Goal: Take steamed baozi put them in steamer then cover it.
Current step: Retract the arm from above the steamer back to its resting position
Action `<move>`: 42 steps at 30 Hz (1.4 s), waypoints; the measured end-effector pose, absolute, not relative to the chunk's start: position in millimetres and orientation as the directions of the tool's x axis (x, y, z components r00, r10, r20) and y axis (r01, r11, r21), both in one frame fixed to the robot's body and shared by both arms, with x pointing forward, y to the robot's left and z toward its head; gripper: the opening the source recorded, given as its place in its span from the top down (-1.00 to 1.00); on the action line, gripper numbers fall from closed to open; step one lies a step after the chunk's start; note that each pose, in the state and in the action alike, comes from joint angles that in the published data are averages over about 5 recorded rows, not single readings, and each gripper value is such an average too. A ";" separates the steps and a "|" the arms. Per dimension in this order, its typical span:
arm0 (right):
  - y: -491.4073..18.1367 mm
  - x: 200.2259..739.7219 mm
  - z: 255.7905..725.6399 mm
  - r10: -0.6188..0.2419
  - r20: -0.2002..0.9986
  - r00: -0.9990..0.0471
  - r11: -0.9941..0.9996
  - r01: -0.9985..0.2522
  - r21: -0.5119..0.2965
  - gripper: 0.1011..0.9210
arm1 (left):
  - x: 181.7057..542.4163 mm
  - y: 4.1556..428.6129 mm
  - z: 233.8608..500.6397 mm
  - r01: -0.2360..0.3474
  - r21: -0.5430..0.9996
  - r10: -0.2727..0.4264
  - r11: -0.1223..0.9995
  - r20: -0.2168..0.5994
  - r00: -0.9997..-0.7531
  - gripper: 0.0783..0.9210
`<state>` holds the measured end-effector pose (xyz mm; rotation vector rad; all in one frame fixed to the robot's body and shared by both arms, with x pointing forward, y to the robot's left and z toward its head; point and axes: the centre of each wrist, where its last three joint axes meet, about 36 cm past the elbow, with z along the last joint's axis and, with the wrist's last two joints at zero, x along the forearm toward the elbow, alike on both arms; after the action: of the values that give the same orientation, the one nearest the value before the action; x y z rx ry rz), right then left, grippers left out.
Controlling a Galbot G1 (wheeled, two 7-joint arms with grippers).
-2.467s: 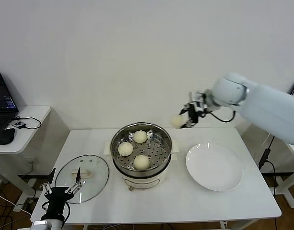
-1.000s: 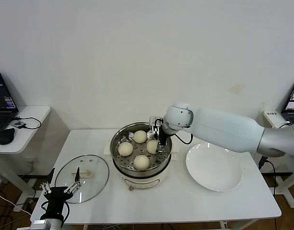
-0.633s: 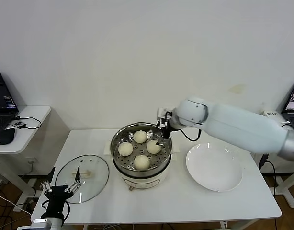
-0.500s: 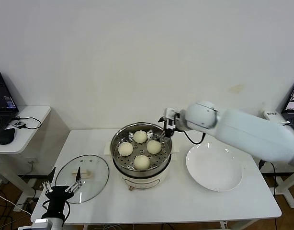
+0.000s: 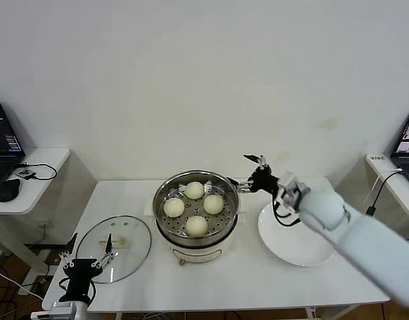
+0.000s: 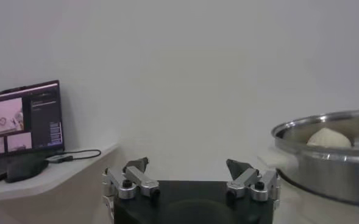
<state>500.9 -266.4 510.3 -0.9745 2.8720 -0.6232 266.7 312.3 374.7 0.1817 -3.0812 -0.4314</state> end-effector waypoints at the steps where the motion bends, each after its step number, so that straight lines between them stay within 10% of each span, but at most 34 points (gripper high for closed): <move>1: -269.2 495.2 503.8 -0.581 0.047 -0.812 0.746 -0.555 -0.368 -0.76 | 267.6 313.9 373.2 -0.112 0.297 -0.120 0.948 0.006 -0.993 -0.77; 9: -313.3 433.0 452.8 -0.347 -0.142 -0.927 0.927 -0.316 -0.204 -0.76 | 277.5 340.9 361.1 -0.100 0.600 -0.094 0.793 -0.041 -0.995 -0.77; 20: -372.8 330.4 391.7 0.011 -0.103 -0.995 0.989 0.026 -0.144 -0.76 | 284.7 385.0 338.9 0.007 0.950 0.045 0.312 -0.008 -0.999 -0.77; 42: -378.7 263.9 352.3 0.170 -0.017 -0.985 0.977 0.171 -0.129 -0.76 | 324.4 410.4 300.7 0.157 0.986 0.095 -0.051 0.161 -0.982 -0.77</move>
<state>263.9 -378.7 352.3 0.2685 3.1172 -0.2046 324.4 410.4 300.7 -0.2841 -2.1343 -2.2283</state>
